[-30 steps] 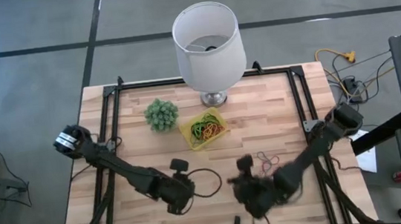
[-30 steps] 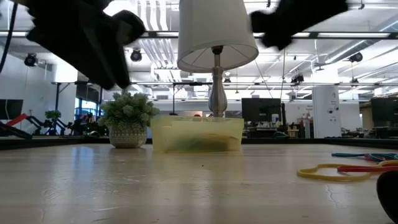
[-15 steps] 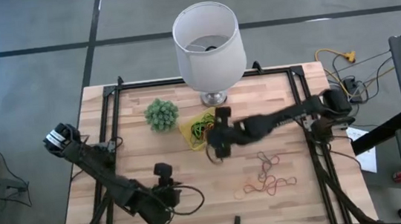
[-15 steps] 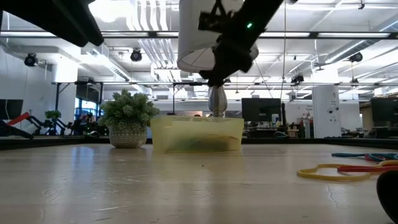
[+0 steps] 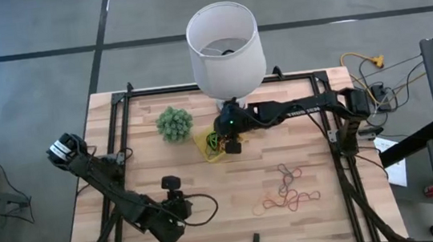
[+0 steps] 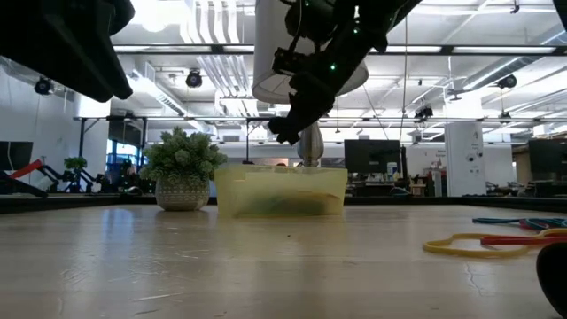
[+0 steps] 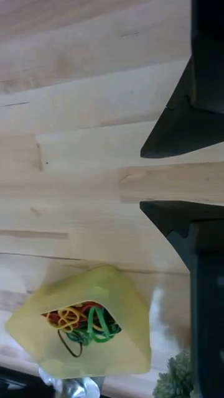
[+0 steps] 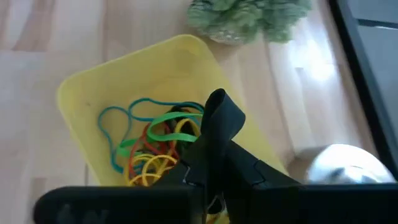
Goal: Pick and place rubber bands into bin
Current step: Put the right black rubber band into the yellow bin, then put the black rubber band into the yellow bin
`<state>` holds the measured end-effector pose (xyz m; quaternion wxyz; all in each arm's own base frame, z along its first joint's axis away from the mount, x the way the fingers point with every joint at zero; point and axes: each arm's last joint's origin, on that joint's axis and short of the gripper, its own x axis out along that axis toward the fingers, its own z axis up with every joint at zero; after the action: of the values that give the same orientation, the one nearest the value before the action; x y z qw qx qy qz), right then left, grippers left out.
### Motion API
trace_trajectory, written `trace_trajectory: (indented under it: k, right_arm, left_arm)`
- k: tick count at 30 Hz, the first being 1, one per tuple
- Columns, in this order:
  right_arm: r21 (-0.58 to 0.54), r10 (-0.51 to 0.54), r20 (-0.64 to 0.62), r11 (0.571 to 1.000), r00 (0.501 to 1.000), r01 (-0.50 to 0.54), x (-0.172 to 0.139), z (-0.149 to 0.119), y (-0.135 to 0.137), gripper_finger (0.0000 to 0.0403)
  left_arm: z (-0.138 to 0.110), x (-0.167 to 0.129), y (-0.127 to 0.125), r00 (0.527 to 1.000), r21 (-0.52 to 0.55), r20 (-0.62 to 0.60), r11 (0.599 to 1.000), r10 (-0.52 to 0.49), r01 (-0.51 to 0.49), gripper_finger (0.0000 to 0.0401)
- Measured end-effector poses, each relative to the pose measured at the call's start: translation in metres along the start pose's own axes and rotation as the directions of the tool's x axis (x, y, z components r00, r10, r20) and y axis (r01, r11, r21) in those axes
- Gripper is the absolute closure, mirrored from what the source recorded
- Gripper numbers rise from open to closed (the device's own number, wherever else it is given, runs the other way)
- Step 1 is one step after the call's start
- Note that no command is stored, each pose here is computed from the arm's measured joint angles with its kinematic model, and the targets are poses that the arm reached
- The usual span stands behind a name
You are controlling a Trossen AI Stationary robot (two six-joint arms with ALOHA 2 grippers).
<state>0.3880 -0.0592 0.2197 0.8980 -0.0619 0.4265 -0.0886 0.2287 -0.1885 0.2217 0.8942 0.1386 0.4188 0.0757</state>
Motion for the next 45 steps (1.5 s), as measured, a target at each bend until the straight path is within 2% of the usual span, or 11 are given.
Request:
trace_trajectory:
  k: [3, 11, 17, 22, 28, 34, 40, 43, 45]
  right_arm:
    - [-0.002, 0.025, 0.0, 1.0, 1.0, -0.025, 0.005, -0.001, -0.001, 0.0351]
    - [0.005, 0.014, -0.002, 1.0, 1.0, -0.014, 0.011, -0.002, 0.0, 0.0249]
    - [0.0, 0.016, -0.009, 1.0, 1.0, -0.016, 0.009, -0.003, 0.0, 0.0209]
    - [-0.031, 0.053, -0.083, 0.998, 0.995, -0.056, -0.004, -0.007, 0.014, 0.0203]
    - [-0.02, 0.099, -0.189, 0.994, 0.977, -0.104, -0.023, -0.014, 0.042, 0.021]
    - [0.004, 0.142, -0.283, 0.989, 0.949, -0.147, -0.047, -0.023, 0.079, 0.0214]
    - [-0.042, 0.123, -0.288, 0.989, 0.95, -0.141, -0.075, -0.035, 0.126, 0.0215]
    - [-0.075, 0.102, -0.273, 0.989, 0.957, -0.126, -0.089, -0.044, 0.15, 0.0216]
    - [-0.081, 0.088, -0.252, 0.99, 0.964, -0.112, -0.099, -0.051, 0.164, 0.0216]
  left_arm:
    - [0.001, 0.0, 0.0, 1.0, -0.004, 0.005, 1.0, -0.003, 0.003, 0.0296]
    - [0.001, 0.0, 0.0, 1.0, -0.006, 0.008, 1.0, -0.004, 0.004, 0.0296]
    - [0.003, 0.0, -0.001, 1.0, -0.018, 0.022, 1.0, -0.012, 0.012, 0.0296]
    - [0.009, 0.001, -0.004, 0.996, -0.023, 0.089, 1.0, -0.015, 0.017, 0.0296]
    - [0.02, 0.007, -0.013, 0.981, 0.092, 0.194, 0.996, -0.03, 0.012, 0.0296]
    - [0.034, 0.014, -0.016, 0.932, 0.177, 0.358, 0.984, -0.06, -0.004, 0.0296]
    - [0.041, 0.017, -0.013, 0.9, 0.221, 0.43, 0.975, -0.062, -0.038, 0.0296]
    - [0.044, 0.024, -0.011, 0.9, 0.25, 0.423, 0.968, -0.108, -0.001, 0.0296]
    - [0.048, 0.031, -0.011, 0.883, 0.275, 0.43, 0.959, -0.187, 0.07, 0.0296]
